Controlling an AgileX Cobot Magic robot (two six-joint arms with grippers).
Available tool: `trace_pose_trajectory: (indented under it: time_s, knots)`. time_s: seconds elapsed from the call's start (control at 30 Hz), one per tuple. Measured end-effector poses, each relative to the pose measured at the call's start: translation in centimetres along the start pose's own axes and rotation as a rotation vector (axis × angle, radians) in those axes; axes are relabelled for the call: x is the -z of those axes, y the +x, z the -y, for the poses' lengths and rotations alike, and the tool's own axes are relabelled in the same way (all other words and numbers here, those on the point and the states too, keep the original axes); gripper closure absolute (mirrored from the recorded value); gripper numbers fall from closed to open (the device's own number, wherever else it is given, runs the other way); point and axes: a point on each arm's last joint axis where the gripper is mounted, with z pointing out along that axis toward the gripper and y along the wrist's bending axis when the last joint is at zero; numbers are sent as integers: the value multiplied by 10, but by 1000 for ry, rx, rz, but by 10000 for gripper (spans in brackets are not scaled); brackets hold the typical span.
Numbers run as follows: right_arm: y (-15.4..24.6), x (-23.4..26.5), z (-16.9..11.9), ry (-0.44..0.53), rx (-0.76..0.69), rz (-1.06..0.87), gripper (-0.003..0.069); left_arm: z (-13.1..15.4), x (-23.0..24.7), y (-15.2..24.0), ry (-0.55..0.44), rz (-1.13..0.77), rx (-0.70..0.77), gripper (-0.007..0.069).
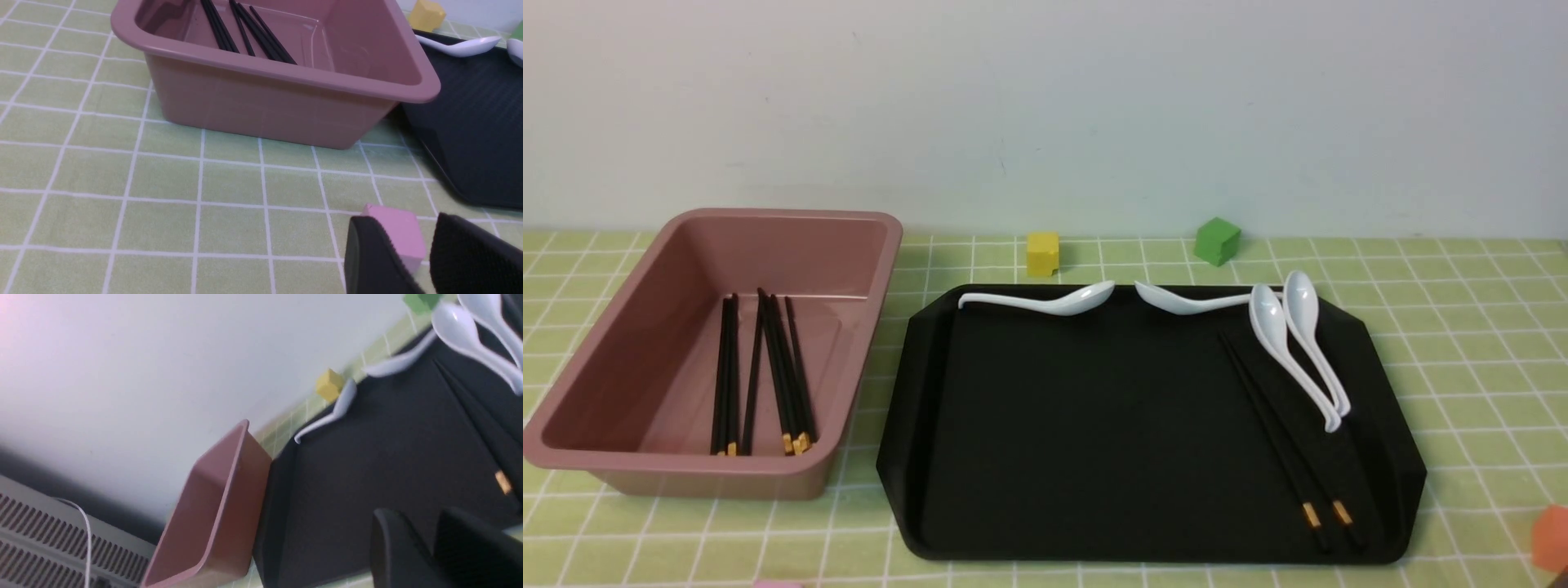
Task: On green tablecloth take chopsticks from black tray and put them in box.
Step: 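Move the gripper over the chopsticks on the black tray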
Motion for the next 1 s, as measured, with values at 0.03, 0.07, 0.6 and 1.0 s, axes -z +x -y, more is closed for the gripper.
trace_pose_trajectory:
  time_s: [0.03, 0.07, 0.6, 1.0]
  knots:
    - [-9, 0, -10, 12, 58, -10, 543, 0, 0, 0, 0, 0, 0, 387]
    - [-18, -2, -21, 38, 123, -44, 579, 0, 0, 0, 0, 0, 0, 387]
    - [-58, -142, 12, 548, 354, -891, 634, 0, 0, 0, 0, 0, 0, 387]
    - [-43, -245, 28, 485, 419, -1072, 261, 0, 0, 0, 0, 0, 0, 387]
